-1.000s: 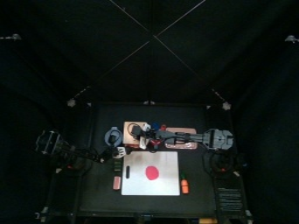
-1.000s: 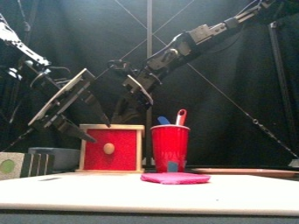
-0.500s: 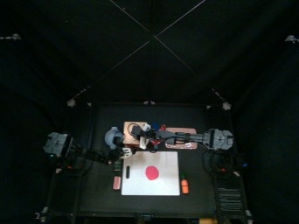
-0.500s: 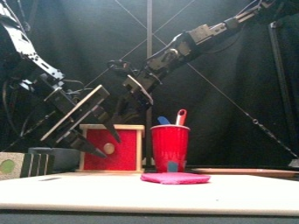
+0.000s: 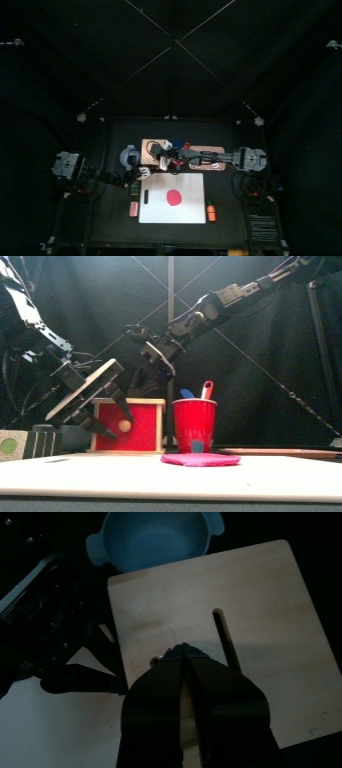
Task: Get the cutter from the drawer then cut the dough then place the extra dough in the bowl
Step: Open the drawer
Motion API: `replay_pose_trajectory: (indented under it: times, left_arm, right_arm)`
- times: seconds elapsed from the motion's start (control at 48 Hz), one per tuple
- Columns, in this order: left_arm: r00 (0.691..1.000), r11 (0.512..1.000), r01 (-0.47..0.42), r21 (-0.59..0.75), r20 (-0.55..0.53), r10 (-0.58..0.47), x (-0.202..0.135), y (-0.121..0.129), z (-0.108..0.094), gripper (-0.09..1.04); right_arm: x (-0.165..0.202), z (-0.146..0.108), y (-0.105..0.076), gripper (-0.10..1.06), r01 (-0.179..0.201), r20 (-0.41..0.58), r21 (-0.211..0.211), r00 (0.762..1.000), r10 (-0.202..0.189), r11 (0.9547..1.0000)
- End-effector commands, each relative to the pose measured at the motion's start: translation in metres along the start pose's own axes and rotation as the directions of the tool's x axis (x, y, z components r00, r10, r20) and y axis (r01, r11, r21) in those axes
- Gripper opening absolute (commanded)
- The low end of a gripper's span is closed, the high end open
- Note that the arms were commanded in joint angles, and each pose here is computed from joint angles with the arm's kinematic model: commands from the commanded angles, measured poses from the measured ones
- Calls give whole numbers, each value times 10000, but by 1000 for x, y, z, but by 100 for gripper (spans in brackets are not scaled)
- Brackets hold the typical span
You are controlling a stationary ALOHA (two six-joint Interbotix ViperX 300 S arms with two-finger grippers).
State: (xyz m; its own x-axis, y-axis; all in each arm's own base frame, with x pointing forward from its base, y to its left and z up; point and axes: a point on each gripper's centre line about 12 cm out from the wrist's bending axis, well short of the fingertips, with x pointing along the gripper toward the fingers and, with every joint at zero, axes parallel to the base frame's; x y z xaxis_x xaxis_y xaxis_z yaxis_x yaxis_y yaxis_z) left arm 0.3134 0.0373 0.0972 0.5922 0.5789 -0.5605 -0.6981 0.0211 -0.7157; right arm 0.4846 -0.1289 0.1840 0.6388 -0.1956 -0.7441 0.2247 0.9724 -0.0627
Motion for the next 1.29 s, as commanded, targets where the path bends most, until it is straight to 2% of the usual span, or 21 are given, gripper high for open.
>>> replay_pose_trajectory:
  times: [0.021,0.479,0.562,0.688,0.812,1.083,1.292]
  left_arm:
    - [9998,9999,117,-92,154,-115,4,-6,2,81]
    - [9997,9999,104,-38,210,-103,6,-7,3,79]
    - [9997,9999,104,-23,210,-103,6,-7,3,75]
    - [9998,9999,105,44,193,-106,6,-6,3,61]
    - [9998,10000,70,39,191,-71,6,-5,3,54]
    - [9992,9997,-256,66,-298,258,5,3,-3,54]
    - [9967,9997,-180,136,-785,190,-3,2,-12,54]
  right_arm:
    - [-3,-1,-2,3,23,-94,24,10000,-23,10000]
    - [-3,-2,-2,3,22,-109,39,9999,-22,10000]
    - [-2,-2,-1,3,5,-124,41,9999,-4,10000]
    - [0,-4,-1,3,12,-186,51,9998,-11,10000]
    - [0,-4,-1,3,2,-185,39,9998,-1,10000]
    - [0,-4,-2,3,23,-233,62,9997,-21,10000]
    - [1,-7,-4,3,56,-297,81,9995,-54,10000]
